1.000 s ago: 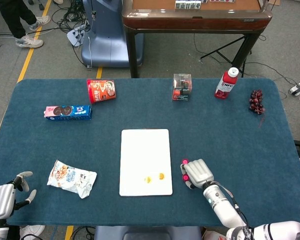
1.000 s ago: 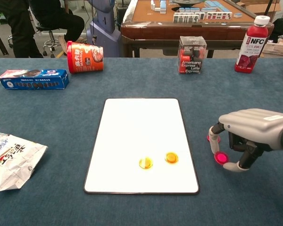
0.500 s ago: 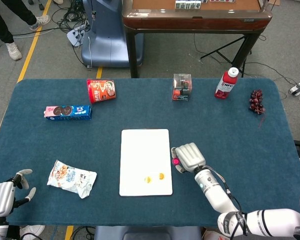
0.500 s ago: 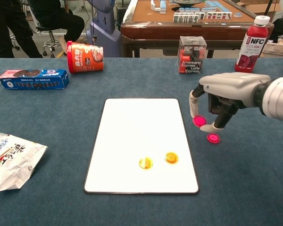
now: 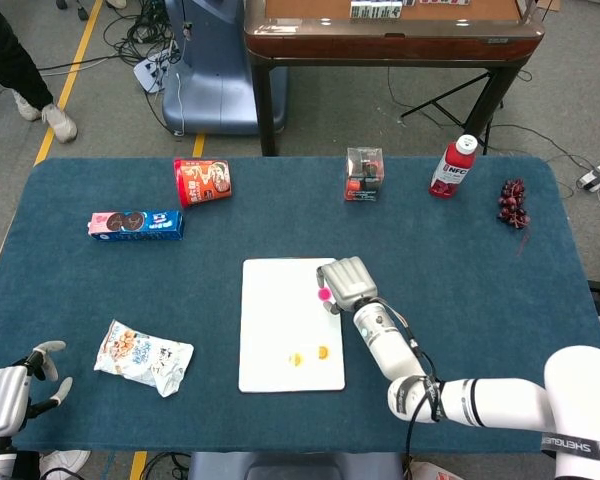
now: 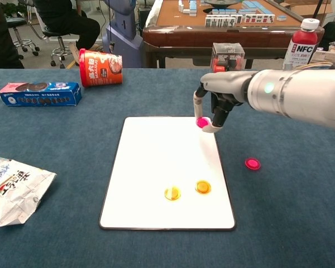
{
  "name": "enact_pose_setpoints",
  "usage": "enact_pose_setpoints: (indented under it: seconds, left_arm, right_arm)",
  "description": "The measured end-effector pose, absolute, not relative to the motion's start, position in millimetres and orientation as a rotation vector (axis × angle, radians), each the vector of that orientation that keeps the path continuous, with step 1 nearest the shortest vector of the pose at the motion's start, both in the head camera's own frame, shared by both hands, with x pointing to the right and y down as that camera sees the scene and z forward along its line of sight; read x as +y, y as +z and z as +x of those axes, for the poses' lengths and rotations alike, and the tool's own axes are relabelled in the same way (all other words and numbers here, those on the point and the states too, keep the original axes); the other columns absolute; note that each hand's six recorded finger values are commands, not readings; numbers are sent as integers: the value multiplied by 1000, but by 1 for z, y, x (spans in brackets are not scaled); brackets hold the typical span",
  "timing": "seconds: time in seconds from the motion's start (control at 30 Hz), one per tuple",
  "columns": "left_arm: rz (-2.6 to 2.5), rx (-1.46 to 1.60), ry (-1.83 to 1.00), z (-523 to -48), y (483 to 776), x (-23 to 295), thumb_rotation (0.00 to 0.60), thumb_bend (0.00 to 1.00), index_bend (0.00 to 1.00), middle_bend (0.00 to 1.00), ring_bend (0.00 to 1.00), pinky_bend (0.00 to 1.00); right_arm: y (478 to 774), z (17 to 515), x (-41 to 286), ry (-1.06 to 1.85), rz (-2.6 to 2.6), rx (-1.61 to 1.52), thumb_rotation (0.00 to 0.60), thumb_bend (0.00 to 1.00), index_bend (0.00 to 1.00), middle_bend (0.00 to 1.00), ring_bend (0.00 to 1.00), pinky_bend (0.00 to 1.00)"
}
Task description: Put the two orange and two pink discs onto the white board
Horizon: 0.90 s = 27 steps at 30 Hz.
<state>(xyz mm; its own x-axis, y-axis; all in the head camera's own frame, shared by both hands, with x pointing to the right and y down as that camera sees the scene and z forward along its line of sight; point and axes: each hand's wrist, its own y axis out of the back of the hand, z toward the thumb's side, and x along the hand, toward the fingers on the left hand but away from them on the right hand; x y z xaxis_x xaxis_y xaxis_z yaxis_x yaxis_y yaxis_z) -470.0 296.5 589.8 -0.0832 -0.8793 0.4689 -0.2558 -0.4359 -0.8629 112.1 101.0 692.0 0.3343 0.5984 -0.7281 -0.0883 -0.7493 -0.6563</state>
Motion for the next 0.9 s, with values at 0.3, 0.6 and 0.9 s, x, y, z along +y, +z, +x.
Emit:
enact_pose_setpoints:
  seconds: [0.3, 0.6, 0.9]
  left_arm:
    - [-1676, 1230, -1565, -473, 591, 300, 600, 309, 386, 621, 565, 753]
    - [-1675, 1231, -1573, -475, 592, 303, 600, 309, 386, 621, 565, 753]
    - [-1678, 1231, -1577, -475, 592, 304, 600, 309, 386, 621, 565, 753]
  right_arm:
    - [698, 91, 98, 1460, -2015, -441, 600, 260, 515, 1000, 1000, 1000]
    - [711, 88, 99, 1490, -2019, -442, 600, 160, 429, 1000, 1000, 1000]
    - [715, 89, 97, 1500, -2023, -458, 600, 85, 357, 1000, 1000, 1000]
